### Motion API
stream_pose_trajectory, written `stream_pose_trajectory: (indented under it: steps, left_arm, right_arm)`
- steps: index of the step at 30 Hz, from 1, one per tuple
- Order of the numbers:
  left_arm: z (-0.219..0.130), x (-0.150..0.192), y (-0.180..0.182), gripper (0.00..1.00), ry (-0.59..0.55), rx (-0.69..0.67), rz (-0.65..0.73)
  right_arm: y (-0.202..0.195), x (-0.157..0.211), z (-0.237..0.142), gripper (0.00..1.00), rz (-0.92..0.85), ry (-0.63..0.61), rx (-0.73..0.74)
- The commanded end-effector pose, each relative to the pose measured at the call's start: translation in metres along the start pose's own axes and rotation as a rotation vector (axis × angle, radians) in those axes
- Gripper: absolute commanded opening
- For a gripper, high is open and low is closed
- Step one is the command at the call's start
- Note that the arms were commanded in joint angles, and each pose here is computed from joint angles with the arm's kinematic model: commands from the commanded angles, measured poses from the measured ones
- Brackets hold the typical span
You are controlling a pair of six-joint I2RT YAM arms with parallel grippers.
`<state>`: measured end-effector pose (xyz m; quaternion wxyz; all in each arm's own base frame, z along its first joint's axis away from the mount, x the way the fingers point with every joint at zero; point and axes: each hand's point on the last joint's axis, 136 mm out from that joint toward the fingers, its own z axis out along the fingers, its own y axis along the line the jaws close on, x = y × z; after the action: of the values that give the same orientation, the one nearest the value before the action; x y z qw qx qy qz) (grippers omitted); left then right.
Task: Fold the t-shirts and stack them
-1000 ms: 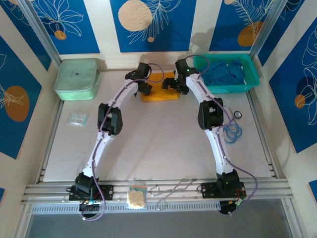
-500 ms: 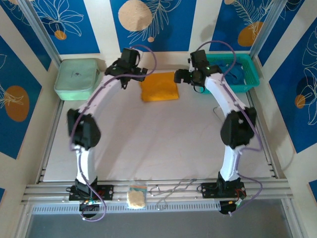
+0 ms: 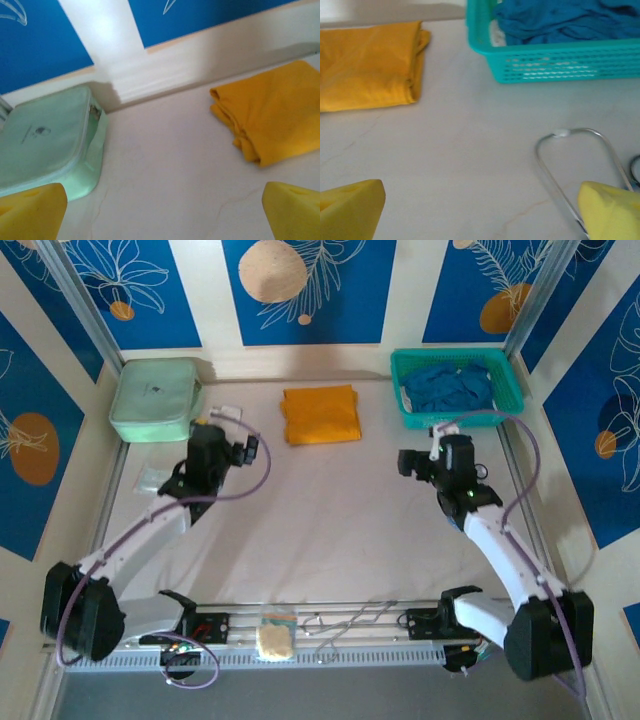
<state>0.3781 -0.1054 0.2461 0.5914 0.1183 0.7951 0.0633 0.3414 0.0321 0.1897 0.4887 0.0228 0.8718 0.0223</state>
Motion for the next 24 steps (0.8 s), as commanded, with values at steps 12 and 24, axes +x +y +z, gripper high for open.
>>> stream_pose_trajectory:
  steps: [12, 24]
  left_arm:
    - [-0.02, 0.108, 0.053, 0.99, -0.142, -0.244, -0.061]
    - [0.026, 0.151, 0.044, 0.99, -0.12, -0.145, -0.107]
  right_arm:
    - [-0.03, 0.059, 0.007, 0.99, -0.048, -0.229, -0.013]
    - [-0.024, 0.041, 0.04, 0.99, 0.045, -0.316, -0.144]
